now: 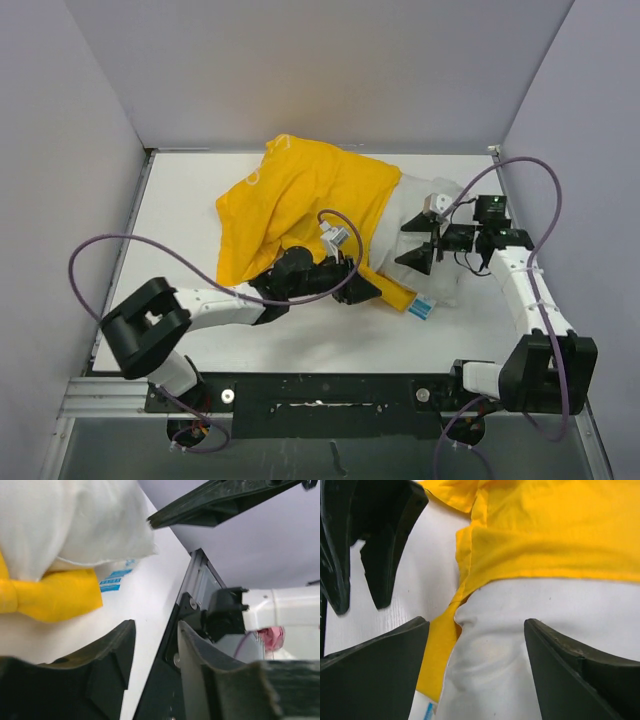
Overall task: Put the pillow into the pillowcase
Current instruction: Stuff the pillow into the pillowcase.
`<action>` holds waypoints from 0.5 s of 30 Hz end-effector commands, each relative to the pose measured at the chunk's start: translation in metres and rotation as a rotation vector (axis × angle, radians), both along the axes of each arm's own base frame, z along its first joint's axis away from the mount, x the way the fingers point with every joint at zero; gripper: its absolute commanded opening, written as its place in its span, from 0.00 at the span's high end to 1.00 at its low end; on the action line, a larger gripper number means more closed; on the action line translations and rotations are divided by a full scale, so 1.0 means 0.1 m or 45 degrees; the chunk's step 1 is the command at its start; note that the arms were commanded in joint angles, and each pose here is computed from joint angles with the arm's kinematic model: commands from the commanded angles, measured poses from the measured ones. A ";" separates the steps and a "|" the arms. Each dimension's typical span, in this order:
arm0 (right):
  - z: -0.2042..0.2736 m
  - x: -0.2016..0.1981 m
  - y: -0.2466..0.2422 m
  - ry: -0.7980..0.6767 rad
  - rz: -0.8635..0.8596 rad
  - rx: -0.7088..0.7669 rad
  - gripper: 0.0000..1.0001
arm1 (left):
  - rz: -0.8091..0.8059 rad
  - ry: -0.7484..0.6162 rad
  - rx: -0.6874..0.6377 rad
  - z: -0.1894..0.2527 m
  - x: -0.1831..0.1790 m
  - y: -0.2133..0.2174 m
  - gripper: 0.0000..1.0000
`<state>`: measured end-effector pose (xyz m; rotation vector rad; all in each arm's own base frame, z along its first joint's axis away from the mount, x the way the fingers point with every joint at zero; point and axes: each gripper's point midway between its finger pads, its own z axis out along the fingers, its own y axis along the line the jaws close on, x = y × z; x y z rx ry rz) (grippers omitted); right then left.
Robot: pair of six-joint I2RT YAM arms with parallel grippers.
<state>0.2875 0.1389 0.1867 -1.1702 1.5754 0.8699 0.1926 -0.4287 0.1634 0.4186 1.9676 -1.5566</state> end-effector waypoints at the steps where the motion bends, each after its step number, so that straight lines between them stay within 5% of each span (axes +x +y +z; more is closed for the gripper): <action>1: 0.69 -0.37 -0.06 -0.322 0.121 0.025 0.17 | -0.052 -0.203 0.083 0.35 -0.22 0.40 0.56; 6: 0.90 -0.16 -0.47 -0.297 -0.191 0.054 0.09 | 0.116 -0.343 0.223 0.77 0.03 0.82 0.40; 11: 0.68 0.04 -0.63 -0.169 -0.346 0.044 0.06 | 0.220 -0.413 0.462 1.05 0.56 0.81 0.40; 15: 0.46 0.18 -0.76 -0.088 -0.451 -0.016 0.07 | 0.328 -0.427 0.675 0.94 0.99 0.69 0.53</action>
